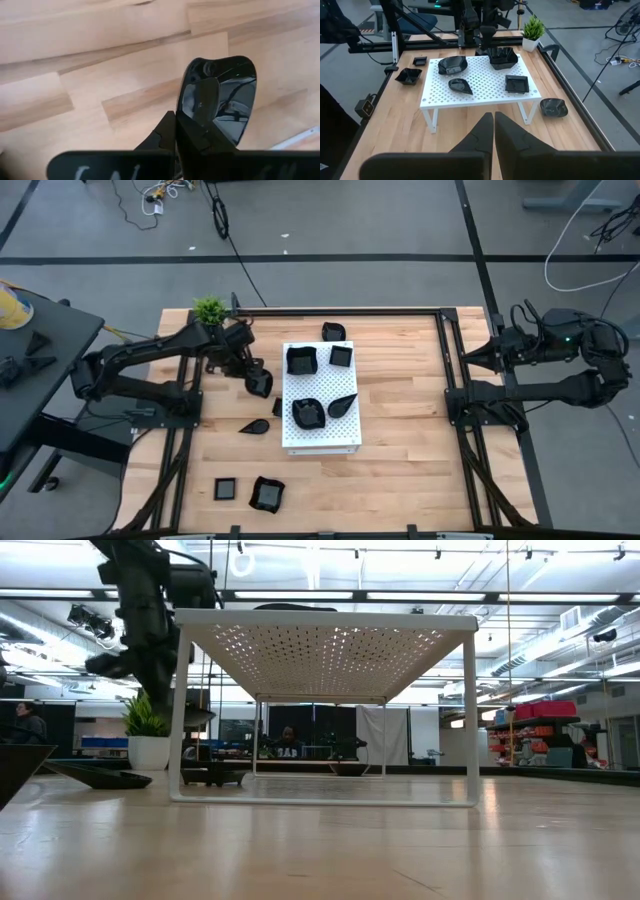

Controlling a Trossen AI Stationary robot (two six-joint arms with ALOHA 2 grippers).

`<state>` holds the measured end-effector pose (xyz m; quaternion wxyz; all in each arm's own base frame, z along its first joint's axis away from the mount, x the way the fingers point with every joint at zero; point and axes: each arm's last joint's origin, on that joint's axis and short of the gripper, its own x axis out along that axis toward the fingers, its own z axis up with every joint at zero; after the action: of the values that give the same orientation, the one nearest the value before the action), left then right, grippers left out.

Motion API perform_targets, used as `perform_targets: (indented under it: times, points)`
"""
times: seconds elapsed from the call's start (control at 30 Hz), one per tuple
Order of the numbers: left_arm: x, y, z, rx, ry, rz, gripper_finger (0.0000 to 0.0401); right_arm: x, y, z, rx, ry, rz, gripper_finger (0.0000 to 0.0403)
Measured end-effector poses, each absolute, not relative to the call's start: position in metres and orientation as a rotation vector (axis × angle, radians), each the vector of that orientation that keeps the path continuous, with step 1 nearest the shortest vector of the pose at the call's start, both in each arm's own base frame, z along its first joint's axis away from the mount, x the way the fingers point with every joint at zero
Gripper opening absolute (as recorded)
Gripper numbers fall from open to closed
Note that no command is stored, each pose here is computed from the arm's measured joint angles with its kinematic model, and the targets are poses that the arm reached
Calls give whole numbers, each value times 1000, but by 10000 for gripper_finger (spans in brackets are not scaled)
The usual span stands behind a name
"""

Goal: Pick & Place Mini shaped plates
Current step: Stack the black leaf shaped plate on top of the other black leaf shaped plate on the shelf

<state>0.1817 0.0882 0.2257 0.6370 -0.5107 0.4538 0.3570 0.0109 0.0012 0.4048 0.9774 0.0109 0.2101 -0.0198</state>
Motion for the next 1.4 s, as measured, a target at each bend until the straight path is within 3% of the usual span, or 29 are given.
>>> perform_targets:
  times: [0.83, 1.4]
  points:
    - [191, 80, 295, -1100, 925, 689, 7, 11, 1, 405, 22, 423, -39, 22]
    - [196, 52, 298, -1061, 975, 572, 6, 11, 1, 405, 22, 423, -39, 22]
